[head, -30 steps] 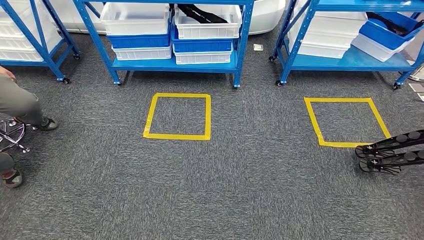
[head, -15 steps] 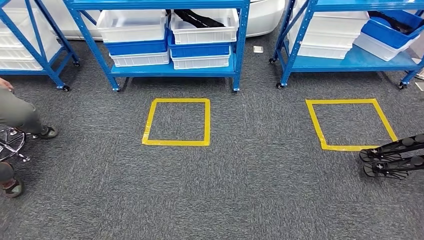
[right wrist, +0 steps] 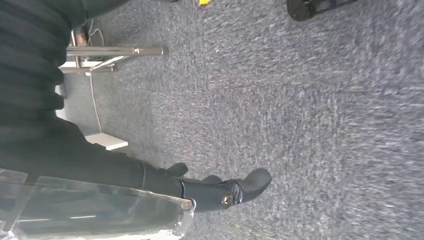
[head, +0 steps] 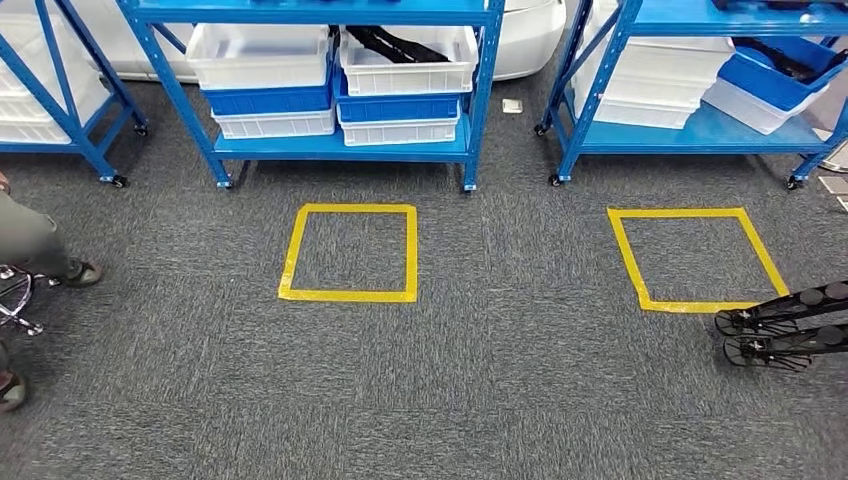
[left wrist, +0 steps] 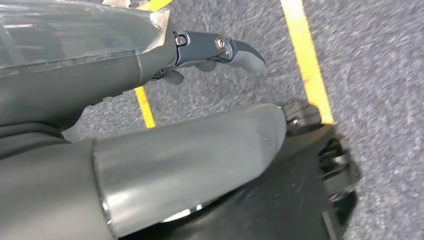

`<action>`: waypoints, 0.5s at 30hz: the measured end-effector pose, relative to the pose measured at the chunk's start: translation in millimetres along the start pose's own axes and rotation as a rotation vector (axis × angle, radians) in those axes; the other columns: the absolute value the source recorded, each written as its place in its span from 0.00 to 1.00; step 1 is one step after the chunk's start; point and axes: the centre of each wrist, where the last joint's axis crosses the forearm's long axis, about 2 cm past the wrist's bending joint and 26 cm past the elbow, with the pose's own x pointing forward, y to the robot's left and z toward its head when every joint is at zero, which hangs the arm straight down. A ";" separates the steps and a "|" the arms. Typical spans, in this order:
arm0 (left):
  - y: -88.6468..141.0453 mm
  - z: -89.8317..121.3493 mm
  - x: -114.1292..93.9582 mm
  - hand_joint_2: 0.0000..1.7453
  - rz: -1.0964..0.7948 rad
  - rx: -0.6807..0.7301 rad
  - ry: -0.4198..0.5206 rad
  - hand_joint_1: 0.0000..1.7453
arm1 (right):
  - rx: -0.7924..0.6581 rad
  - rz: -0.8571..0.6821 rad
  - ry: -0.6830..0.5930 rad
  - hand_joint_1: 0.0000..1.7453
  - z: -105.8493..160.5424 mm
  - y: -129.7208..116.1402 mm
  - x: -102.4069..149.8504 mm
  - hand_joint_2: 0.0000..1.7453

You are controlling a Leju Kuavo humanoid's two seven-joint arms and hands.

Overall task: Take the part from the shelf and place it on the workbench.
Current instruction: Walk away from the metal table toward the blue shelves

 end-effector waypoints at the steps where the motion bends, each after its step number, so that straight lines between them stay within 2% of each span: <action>1: 0.1 -0.2 0.6 0.00 0.000 -0.001 -0.001 0.00 | -0.001 0.000 0.000 0.00 -0.2 -0.4 -0.4 1.00; 15: 3.6 -1.2 1.8 0.00 0.000 0.001 0.010 0.00 | -0.005 0.007 0.014 0.00 -1.5 -2.9 -3.5 1.00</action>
